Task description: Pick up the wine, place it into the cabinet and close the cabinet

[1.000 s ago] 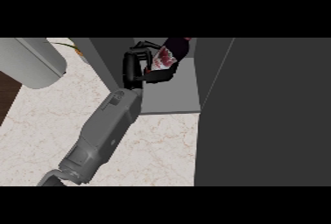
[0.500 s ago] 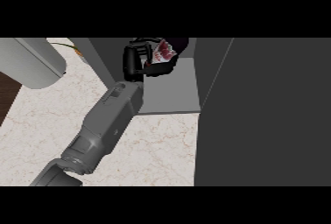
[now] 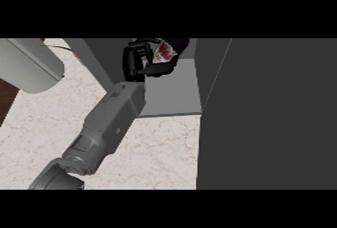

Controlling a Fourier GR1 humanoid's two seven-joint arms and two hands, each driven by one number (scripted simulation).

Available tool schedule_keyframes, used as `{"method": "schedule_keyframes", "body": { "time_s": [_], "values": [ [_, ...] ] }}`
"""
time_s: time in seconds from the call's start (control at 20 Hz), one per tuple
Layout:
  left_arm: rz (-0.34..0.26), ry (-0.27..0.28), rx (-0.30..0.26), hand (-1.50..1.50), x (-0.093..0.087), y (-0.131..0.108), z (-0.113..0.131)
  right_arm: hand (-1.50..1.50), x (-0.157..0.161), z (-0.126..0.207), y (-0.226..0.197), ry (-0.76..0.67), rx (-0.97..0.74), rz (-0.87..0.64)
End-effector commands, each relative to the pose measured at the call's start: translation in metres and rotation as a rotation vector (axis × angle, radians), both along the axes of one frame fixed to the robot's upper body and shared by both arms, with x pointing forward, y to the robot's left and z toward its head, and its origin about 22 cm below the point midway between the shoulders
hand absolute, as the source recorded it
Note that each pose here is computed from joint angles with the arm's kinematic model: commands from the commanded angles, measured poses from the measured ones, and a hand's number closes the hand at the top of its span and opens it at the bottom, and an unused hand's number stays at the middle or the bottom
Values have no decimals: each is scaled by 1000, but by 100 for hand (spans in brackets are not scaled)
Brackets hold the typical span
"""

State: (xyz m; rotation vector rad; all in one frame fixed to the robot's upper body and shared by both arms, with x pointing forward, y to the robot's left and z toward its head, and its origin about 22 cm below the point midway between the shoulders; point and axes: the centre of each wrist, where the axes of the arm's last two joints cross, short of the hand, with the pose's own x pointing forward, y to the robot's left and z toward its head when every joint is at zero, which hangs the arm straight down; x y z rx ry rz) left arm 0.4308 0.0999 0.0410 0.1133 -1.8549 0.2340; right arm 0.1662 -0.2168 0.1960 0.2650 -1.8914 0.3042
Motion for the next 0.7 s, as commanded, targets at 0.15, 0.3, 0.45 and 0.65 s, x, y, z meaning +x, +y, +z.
{"method": "schedule_keyframes", "body": {
  "time_s": [0.15, 0.3, 0.45, 0.65],
  "values": [
    [43, 8, -28, 150, 7, 32, -2, -150, -16, 5, -7, -41, 38, 31],
    [57, 3, -13, 150, -4, 17, -22, -150, -21, 10, -2, -35, 30, 38],
    [74, 49, 26, -150, 3, 17, -9, -150, -15, 7, 6, -28, 27, 46],
    [71, 58, 75, -150, 4, 21, -8, -150, -15, 3, 2, -34, 2, 24]
  ]
}}
